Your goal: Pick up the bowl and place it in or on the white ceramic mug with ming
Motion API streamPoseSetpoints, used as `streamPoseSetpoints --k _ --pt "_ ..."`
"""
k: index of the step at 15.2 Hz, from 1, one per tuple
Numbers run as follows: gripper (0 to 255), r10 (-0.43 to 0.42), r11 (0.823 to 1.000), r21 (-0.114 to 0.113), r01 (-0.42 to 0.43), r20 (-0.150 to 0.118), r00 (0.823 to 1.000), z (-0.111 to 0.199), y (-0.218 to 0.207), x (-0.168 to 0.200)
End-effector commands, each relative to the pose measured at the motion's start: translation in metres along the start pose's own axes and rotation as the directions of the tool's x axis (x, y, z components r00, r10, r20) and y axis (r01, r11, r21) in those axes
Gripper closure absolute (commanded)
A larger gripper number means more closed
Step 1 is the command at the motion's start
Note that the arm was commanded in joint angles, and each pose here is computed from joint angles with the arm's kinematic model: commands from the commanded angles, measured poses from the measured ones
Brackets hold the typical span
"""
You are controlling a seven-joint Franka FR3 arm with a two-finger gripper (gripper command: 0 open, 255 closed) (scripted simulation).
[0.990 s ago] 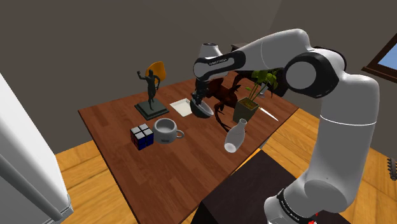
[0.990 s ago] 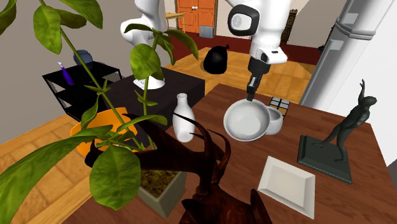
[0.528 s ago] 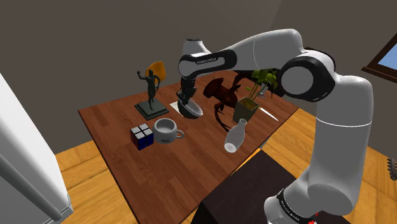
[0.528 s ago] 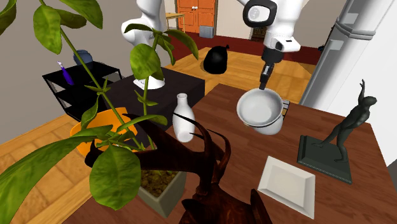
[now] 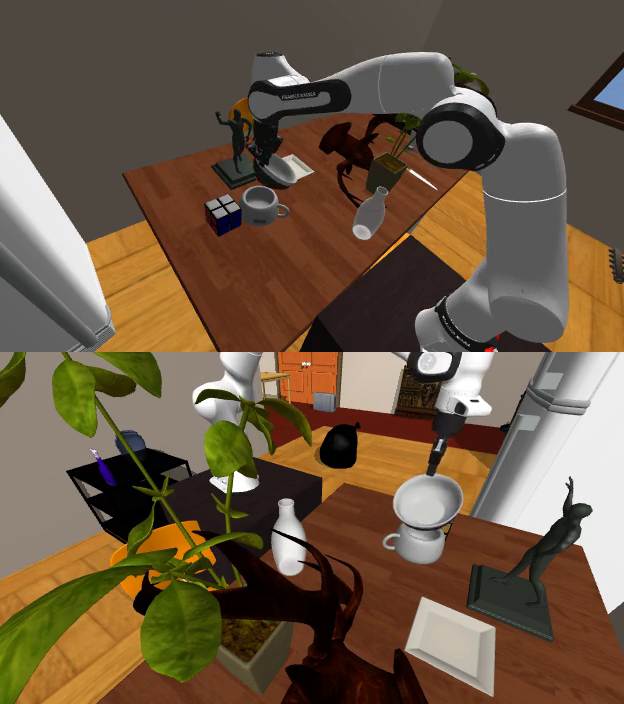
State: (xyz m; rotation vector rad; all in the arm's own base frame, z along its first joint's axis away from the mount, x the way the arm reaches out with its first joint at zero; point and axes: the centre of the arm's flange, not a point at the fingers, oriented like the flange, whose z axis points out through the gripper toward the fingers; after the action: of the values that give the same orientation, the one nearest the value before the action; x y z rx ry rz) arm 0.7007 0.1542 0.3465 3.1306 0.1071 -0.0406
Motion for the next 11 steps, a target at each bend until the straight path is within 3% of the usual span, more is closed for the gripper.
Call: streamPoseSetpoints --k 1,4,11 --pt "255 0.001 1.0 0.0 -0.001 -0.001 1.0 -0.007 -0.023 0.006" --pt "255 0.001 1.0 0.0 -0.001 -0.001 1.0 -0.014 -0.058 0.015" --pt "255 0.001 1.0 0.0 -0.001 -0.001 1.0 0.023 -0.059 0.015"
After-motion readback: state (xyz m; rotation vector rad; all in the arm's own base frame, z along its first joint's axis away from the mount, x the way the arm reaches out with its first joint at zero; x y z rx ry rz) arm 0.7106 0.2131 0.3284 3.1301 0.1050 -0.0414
